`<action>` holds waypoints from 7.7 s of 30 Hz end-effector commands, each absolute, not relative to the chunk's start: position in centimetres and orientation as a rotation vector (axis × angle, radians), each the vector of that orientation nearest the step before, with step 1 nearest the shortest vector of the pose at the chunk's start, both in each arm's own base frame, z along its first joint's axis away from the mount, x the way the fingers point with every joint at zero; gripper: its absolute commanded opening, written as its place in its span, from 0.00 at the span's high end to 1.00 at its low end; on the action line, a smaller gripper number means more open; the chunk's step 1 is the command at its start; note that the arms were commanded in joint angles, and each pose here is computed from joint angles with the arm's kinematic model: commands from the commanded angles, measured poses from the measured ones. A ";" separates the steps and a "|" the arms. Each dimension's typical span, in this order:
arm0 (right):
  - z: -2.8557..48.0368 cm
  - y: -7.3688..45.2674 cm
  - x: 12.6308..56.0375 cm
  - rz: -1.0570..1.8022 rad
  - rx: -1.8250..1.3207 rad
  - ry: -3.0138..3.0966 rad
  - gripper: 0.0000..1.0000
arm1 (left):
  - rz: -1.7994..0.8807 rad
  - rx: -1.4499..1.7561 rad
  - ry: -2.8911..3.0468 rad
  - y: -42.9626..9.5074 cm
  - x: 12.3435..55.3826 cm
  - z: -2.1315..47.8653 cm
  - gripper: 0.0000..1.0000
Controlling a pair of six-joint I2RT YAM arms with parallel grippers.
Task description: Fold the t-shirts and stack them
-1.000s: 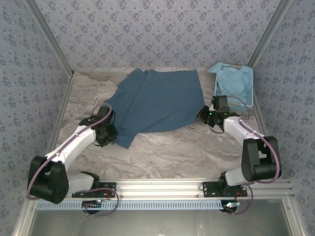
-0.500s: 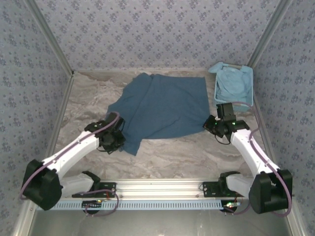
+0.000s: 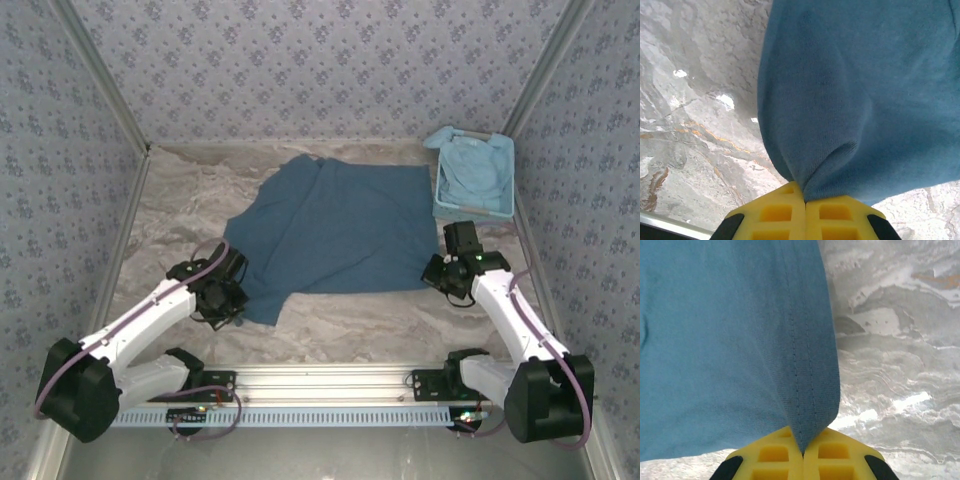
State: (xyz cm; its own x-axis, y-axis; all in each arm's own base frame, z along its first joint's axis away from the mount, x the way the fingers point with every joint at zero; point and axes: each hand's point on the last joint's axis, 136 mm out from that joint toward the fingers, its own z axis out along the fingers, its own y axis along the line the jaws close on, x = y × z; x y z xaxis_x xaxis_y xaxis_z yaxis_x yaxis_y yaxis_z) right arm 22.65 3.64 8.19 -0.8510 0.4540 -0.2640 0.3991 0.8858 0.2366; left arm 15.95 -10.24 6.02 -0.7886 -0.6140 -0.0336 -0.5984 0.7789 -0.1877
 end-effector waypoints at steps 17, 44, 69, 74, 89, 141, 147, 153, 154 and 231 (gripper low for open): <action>13.3 2.6 24.3 0.287 0.854 2.497 0.56 | -0.491 -0.865 2.676 -13.2 29.6 15.2 0.57; 6.3 10.2 40.5 0.459 0.587 2.672 0.62 | -0.313 -0.809 2.789 -12.2 54.7 0.5 0.83; 2.4 15.0 41.5 0.402 0.354 2.851 0.61 | -0.371 -0.634 2.607 -11.7 57.1 11.1 0.64; 3.0 15.1 40.9 0.418 0.354 2.848 0.61 | -0.400 -0.586 2.585 -15.2 60.3 9.9 0.61; 2.1 14.7 39.3 0.429 0.375 2.881 0.61 | -0.445 -0.624 2.594 -17.7 61.1 6.0 0.58; 1.6 14.2 39.0 0.446 0.381 2.890 0.61 | -0.448 -0.688 2.507 -19.3 60.8 10.5 1.00; 1.5 14.1 38.9 0.448 0.388 2.891 0.61 | -0.419 -0.691 2.538 -18.9 59.6 11.3 1.00; 1.3 14.1 38.8 0.449 0.390 2.892 0.61 | -0.400 -0.641 2.515 -18.9 59.6 12.7 1.00; 1.3 14.1 38.8 0.449 0.390 2.892 0.61 | -0.400 -0.628 2.504 -19.0 59.7 13.1 1.00; -0.2 8.7 50.0 0.327 0.761 2.827 0.57 | -0.293 -1.042 2.504 0.5 63.2 1.0 0.52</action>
State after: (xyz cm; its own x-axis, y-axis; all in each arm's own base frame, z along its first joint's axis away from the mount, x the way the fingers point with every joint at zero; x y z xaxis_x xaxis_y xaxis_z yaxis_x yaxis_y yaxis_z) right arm 51.34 10.90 2.92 -0.8590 0.4658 -0.2127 0.3754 0.8554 0.3570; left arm 63.41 0.38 3.89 -0.6383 -0.6947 -0.3316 -0.5960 0.7186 -0.3583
